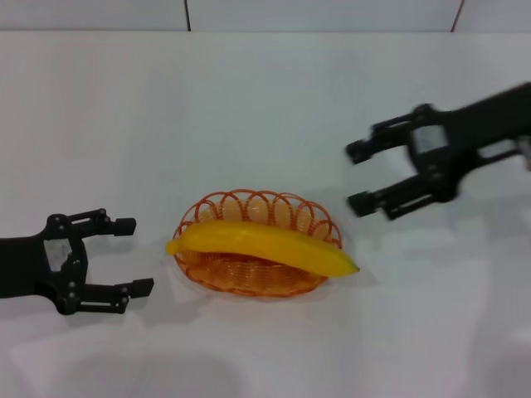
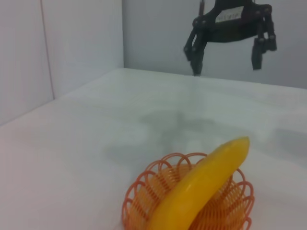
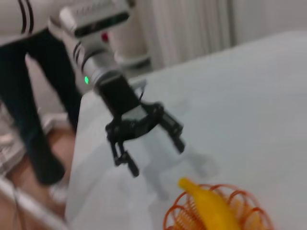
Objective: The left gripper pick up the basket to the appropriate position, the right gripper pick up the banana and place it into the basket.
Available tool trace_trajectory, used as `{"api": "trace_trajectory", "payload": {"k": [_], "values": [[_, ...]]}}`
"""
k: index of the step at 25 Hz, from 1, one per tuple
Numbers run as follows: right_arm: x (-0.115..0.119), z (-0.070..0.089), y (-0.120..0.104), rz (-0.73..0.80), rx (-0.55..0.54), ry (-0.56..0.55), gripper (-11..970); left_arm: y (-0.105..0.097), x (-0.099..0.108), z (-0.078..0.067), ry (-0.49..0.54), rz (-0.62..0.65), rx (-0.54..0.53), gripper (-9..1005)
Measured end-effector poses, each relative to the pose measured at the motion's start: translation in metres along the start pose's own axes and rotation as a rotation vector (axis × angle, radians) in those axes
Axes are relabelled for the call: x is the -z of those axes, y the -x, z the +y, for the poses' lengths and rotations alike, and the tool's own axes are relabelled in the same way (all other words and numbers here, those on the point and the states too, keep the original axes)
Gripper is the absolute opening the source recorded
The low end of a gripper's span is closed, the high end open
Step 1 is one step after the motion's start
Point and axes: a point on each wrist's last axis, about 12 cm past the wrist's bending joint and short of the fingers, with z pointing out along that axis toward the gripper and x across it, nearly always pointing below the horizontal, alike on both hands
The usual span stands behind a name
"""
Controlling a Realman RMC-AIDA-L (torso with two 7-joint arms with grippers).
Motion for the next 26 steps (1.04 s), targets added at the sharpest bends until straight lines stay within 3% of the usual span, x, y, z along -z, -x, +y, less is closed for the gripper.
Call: {"api": "trace_trajectory", "payload": {"k": [3,6,7,8,9,15,21,26], "values": [[0.021,0.007,-0.027,-0.087,0.061,-0.044,815,0.001,0.0,0.0,0.0,-0.004,-0.001,907],[0.025,0.016,-0.063,-0.136,0.117,-0.08,815,0.001,0.0,0.0,0.0,-0.006,-0.001,907],[0.023,0.018,-0.073,-0.143,0.122,-0.082,815,0.001,0.0,0.0,0.0,-0.006,-0.001,907],[0.017,0.023,-0.099,-0.152,0.133,-0.108,815,0.001,0.0,0.0,0.0,-0.007,-0.002,907],[0.017,0.023,-0.099,-0.152,0.133,-0.108,815,0.001,0.0,0.0,0.001,-0.007,-0.002,907],[-0.004,0.03,-0.159,-0.208,0.106,-0.279,815,-0.001,0.003,0.0,0.016,-0.011,-0.016,907],[-0.01,0.042,-0.182,-0.258,0.136,-0.349,815,-0.009,0.008,-0.006,0.071,-0.044,-0.072,907],[-0.013,0.046,-0.188,-0.254,0.112,-0.355,815,-0.019,0.004,-0.01,0.069,-0.042,-0.053,907]]}}
